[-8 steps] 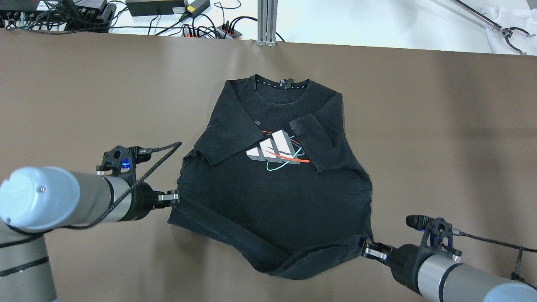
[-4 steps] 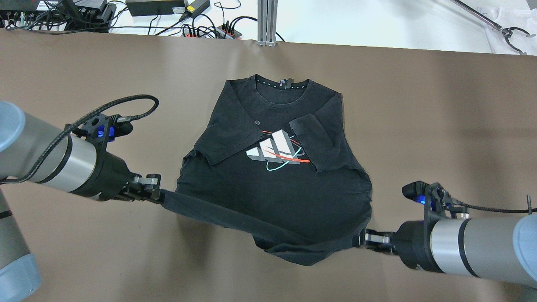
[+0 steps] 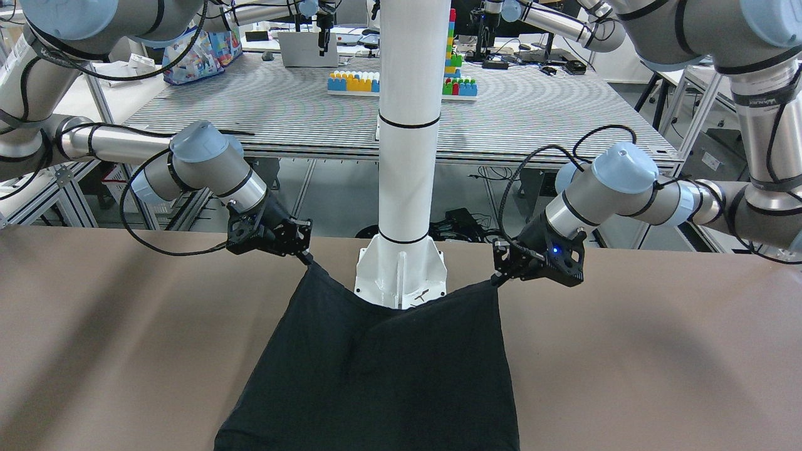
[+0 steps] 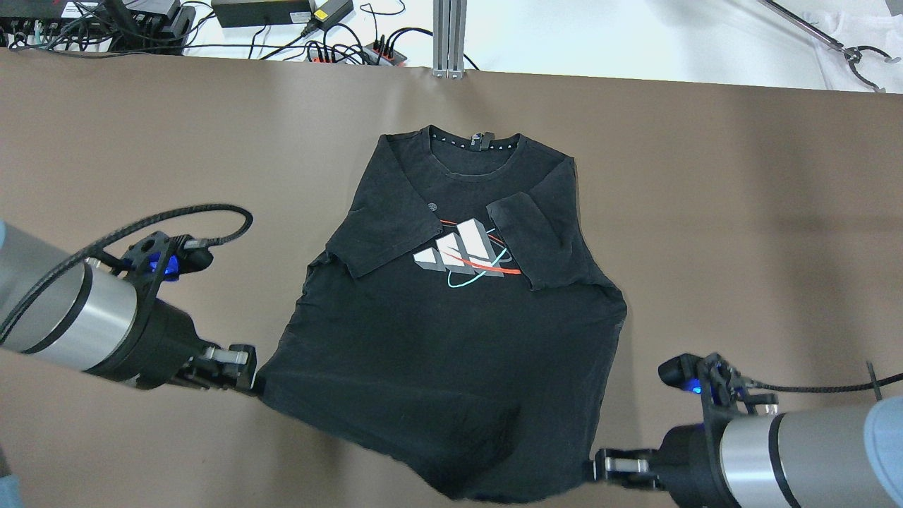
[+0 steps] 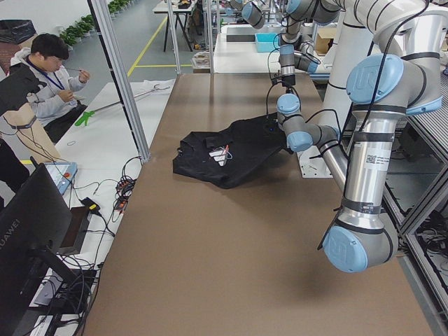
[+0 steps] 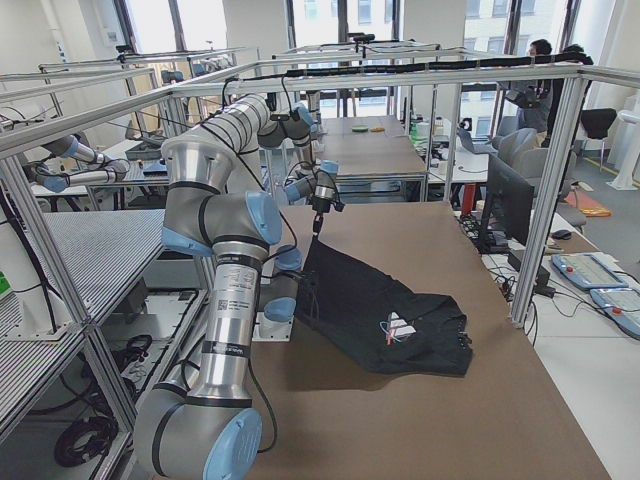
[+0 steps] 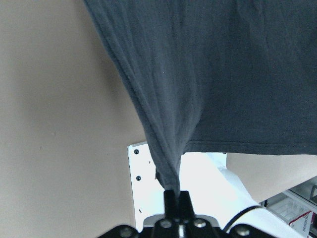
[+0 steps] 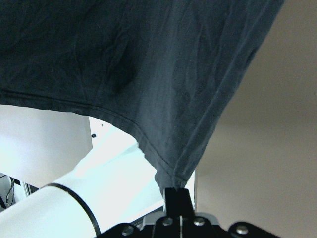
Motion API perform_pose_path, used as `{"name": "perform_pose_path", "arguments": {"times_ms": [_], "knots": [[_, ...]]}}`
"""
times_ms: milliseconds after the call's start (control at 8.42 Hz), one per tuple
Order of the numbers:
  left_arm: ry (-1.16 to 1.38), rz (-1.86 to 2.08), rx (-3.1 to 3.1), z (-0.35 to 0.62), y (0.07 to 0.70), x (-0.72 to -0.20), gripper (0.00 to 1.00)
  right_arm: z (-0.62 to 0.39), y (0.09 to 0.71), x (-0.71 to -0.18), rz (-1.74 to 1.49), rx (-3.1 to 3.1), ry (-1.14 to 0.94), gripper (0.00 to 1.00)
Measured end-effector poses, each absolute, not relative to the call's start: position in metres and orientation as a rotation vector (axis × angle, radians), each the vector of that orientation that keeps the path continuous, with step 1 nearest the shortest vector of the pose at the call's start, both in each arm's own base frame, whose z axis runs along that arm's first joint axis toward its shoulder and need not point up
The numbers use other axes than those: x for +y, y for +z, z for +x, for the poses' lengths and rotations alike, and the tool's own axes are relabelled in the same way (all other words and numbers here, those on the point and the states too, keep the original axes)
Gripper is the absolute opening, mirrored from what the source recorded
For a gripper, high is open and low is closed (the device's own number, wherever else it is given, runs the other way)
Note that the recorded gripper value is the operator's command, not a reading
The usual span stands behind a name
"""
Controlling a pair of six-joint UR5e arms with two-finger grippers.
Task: Fold clothes
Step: 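Lift the hem corners with both grippers and carry them away from the robot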
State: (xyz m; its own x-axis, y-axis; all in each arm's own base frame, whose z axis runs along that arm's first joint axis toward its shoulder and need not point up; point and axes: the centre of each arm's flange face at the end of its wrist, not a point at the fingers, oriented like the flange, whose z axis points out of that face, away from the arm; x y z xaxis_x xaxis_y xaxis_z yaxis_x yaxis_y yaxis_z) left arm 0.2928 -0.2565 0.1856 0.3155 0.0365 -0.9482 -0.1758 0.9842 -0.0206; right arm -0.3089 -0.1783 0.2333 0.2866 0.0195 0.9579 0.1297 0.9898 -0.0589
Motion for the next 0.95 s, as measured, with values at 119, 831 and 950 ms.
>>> {"name": "perform_pose_path", "arguments": {"times_ms": [119,831,950], "knots": [[0.159,-0.140,1.245,0.285,0.186,-0.244,0.00,-0.300,0.232,-0.168,-0.151,-1.277,-0.095,0.00],[0.000,-0.017,1.205,0.292,0.192,-0.308,0.00,-0.284,0.249,-0.200,-0.089,-1.222,0.017,0.00],[-0.067,0.038,1.186,0.298,0.191,-0.343,0.00,-0.281,0.262,-0.224,-0.054,-1.194,0.086,0.00]]}}
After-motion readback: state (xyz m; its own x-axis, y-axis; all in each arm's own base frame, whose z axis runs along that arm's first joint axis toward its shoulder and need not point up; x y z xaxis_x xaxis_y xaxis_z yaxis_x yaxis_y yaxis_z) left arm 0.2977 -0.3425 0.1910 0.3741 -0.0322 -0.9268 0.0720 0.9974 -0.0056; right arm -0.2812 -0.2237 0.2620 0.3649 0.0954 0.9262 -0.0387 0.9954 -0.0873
